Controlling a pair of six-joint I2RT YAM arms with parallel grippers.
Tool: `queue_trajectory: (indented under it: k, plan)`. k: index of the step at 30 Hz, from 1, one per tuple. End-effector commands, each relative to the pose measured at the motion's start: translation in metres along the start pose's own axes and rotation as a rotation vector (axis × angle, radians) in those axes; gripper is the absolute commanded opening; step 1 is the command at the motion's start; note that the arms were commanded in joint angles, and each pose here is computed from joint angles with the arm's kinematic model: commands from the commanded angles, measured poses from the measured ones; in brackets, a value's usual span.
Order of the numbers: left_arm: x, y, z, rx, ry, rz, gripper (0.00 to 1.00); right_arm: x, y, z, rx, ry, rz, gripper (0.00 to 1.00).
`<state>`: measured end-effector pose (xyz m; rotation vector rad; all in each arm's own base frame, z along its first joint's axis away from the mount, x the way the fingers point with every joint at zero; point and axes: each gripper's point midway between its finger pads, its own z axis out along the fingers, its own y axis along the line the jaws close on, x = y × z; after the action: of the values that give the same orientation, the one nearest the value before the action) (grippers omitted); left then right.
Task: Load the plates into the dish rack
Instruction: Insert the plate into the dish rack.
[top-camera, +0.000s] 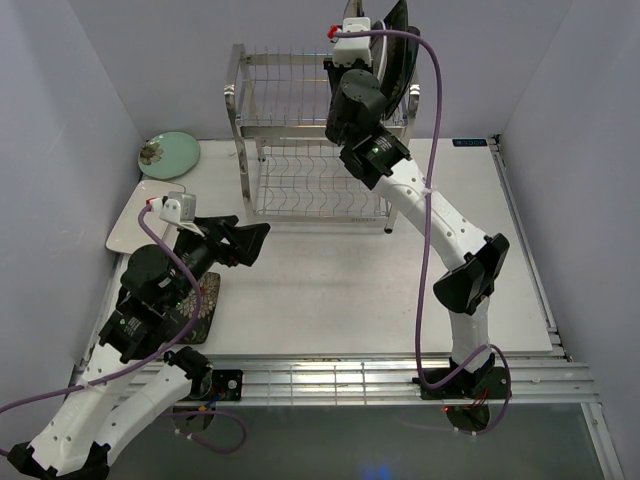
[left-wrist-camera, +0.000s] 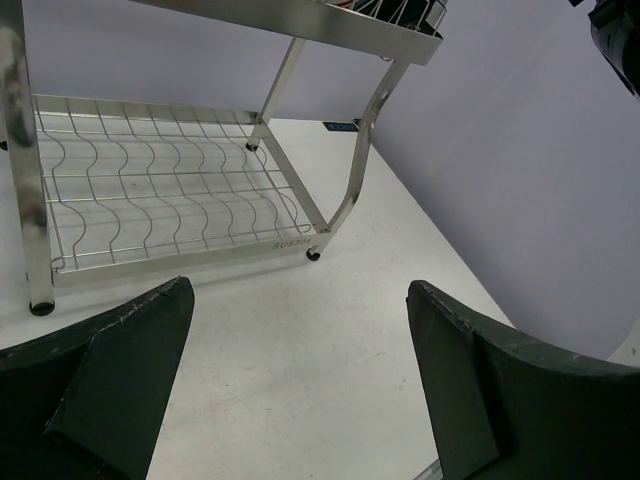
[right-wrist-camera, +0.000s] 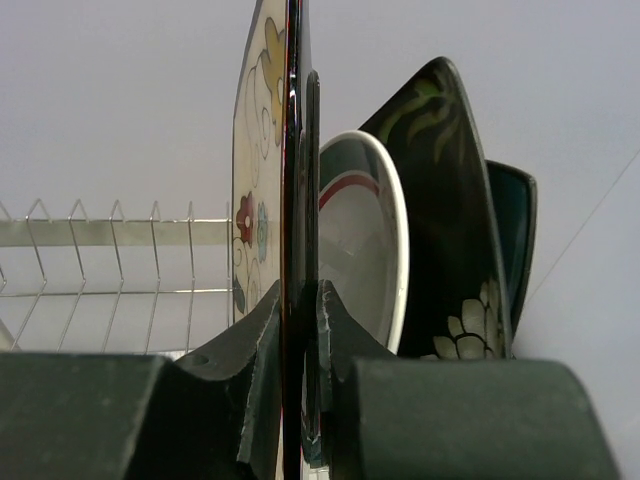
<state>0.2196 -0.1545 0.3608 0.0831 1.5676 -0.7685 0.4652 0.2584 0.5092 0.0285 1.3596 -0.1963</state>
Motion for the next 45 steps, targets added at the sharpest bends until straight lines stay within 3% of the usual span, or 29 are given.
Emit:
queue_trajectory:
  k: [1,19,26,30,37,40,45]
  plan:
    - [0.005,0.004,0.001,-0.009,0.013,0.011,0.98,-0.067,-0.025,-0.002,0.038,-0.168,0.249,0.08]
    - [0.006,0.004,0.0,-0.009,0.009,0.014,0.98,-0.043,-0.029,-0.005,0.086,-0.091,0.229,0.08]
    - [0.005,0.004,0.0,-0.009,0.008,0.014,0.98,-0.045,-0.034,-0.008,0.089,-0.091,0.23,0.33]
    - [0.004,0.004,-0.001,-0.007,0.005,0.015,0.98,-0.049,-0.038,-0.009,0.087,-0.093,0.234,0.42]
    - [0.004,0.003,-0.002,-0.004,-0.002,0.013,0.98,-0.057,-0.043,-0.013,0.077,-0.1,0.244,0.44]
    - [0.004,0.004,-0.002,-0.005,0.001,0.015,0.98,-0.061,-0.046,-0.015,0.067,-0.105,0.248,0.52]
    - [0.005,0.004,-0.002,-0.007,0.001,0.017,0.98,-0.075,-0.059,-0.028,0.036,-0.123,0.292,0.54]
